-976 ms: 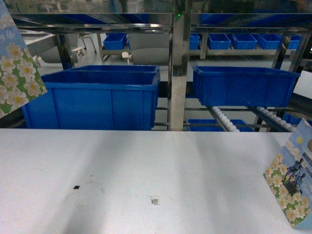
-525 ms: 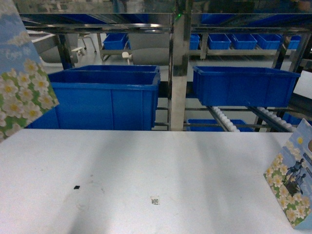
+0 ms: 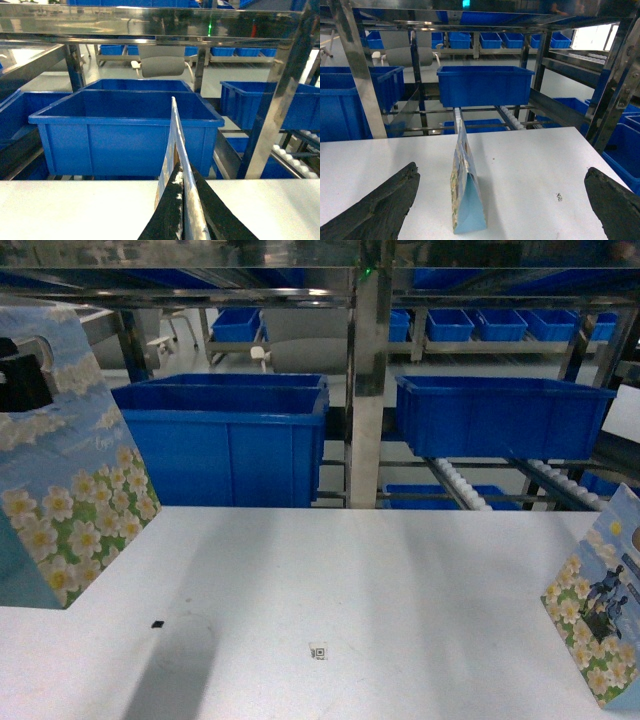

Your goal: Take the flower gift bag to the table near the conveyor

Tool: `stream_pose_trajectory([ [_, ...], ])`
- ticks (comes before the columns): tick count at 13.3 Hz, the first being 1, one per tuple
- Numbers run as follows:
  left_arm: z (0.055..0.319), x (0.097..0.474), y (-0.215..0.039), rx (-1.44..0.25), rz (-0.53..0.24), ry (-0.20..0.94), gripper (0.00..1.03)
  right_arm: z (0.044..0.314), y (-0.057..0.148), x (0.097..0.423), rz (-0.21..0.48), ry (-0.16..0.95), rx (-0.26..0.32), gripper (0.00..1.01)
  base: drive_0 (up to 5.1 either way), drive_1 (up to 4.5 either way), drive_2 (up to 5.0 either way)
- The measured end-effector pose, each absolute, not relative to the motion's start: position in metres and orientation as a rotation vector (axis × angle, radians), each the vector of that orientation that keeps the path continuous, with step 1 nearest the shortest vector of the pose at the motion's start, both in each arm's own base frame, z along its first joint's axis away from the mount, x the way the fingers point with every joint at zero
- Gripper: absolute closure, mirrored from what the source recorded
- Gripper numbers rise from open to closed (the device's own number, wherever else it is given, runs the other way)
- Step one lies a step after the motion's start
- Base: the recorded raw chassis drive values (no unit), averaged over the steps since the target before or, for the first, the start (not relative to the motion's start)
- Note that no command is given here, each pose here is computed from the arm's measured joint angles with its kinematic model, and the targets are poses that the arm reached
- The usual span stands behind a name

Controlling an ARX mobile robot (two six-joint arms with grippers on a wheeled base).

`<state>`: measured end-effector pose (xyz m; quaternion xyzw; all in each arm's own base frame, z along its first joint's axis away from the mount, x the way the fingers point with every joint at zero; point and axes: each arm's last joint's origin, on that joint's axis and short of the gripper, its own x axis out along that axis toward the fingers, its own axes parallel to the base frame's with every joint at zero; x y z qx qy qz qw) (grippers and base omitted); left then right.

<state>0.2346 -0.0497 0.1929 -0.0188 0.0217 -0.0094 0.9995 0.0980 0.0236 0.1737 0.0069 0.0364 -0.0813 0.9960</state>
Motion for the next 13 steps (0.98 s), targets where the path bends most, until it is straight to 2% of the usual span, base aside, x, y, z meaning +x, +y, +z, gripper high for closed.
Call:
stream_pose_trajectory([
  [2, 0.183, 0.262, -0.049, -0.053, 0.012, 0.038, 1.01, 0.174, 0.024, 0.098, -0.163, 0.073, 0.014, 0.03, 0.0, 0.00, 0.0],
  [4, 0.165, 0.286, -0.039, -0.106, 0.065, 0.078, 1.01, 0.174, 0.024, 0.098, -0.163, 0.073, 0.014, 0.03, 0.0, 0.00, 0.0],
  [6, 0.148, 0.306, -0.037, -0.134, 0.083, 0.106, 1.01, 0.174, 0.024, 0.098, -0.163, 0.073, 0.014, 0.03, 0.0, 0.00, 0.0],
  [10, 0.136, 0.307, -0.049, -0.145, 0.055, 0.122, 1.01, 0.174, 0.024, 0.098, -0.163, 0.073, 0.014, 0.03, 0.0, 0.00, 0.0],
  [13, 0.108, 0.291, -0.045, -0.187, 0.062, 0.181, 1.01, 0.174, 0.024, 0.098, -0.163, 0.073, 0.014, 0.03, 0.0, 0.00, 0.0],
])
